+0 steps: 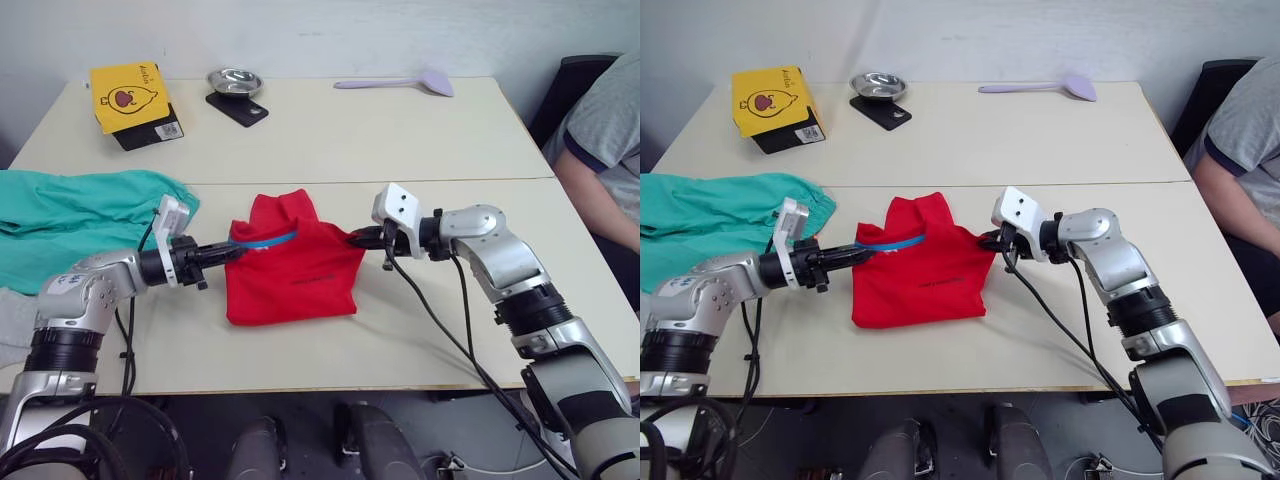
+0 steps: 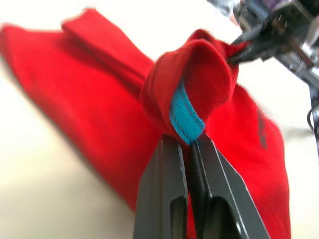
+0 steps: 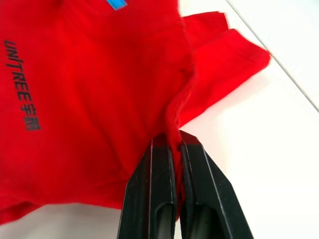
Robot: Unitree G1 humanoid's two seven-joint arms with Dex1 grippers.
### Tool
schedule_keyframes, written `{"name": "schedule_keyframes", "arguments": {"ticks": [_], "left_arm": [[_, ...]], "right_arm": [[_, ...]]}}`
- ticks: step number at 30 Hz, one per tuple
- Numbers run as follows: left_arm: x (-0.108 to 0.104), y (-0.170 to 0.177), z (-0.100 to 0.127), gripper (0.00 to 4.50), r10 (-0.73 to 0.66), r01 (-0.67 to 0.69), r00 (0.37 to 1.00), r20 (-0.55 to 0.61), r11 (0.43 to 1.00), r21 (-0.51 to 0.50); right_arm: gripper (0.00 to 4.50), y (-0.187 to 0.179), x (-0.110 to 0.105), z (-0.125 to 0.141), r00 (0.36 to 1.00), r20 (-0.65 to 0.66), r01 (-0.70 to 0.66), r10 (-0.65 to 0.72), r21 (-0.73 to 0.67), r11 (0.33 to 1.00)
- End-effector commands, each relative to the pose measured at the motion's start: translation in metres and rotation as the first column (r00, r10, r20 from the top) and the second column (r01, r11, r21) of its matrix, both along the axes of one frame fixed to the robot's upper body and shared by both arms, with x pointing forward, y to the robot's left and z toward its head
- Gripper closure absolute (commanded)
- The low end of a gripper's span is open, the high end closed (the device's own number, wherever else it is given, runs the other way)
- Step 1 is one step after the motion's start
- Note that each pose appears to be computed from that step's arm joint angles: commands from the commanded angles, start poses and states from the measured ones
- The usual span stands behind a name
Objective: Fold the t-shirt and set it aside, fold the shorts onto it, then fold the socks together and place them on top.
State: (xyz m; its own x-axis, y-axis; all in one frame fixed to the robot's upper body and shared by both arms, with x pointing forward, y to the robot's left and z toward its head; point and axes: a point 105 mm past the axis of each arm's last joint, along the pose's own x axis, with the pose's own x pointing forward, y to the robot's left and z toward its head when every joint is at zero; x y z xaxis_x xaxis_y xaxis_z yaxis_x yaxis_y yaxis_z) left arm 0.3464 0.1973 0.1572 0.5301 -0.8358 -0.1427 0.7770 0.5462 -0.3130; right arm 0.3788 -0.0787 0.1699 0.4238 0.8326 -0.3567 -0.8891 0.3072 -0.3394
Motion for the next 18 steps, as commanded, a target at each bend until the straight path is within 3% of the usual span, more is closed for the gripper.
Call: {"name": "schedule_keyframes", "arguments": {"ticks": [1,6,10,16,17,18], "left_arm": [[0.012,0.008,0.016,4.48,0.062,-0.060,0.997,0.043,0.997,-0.044],[0.041,0.017,0.013,4.48,0.220,-0.218,0.975,0.012,0.973,-0.070],[0.065,0.024,0.010,4.48,0.351,-0.347,0.935,0.052,0.935,-0.077],[0.077,0.017,0.005,4.48,0.373,-0.368,0.923,0.099,0.928,-0.060],[0.077,0.015,0.004,4.50,0.368,-0.363,0.925,0.098,0.930,-0.064],[0.078,0.016,0.004,4.24,0.375,-0.370,0.921,0.106,0.927,-0.062]], "right_arm": [[4.50,0.005,0.009,0.026,0.997,0.068,0.019,-0.023,0.060,0.998],[4.50,0.008,0.030,0.027,0.987,0.079,0.132,-0.137,0.068,0.989],[4.50,0.009,0.050,0.029,0.965,0.100,0.232,-0.242,0.101,0.967],[4.50,0.015,0.064,0.017,0.949,0.110,0.289,-0.297,0.085,0.954],[4.25,0.015,0.065,0.014,0.947,0.104,0.296,-0.304,0.088,0.951],[3.98,0.015,0.066,0.013,0.945,0.100,0.302,-0.311,0.096,0.948]]}}
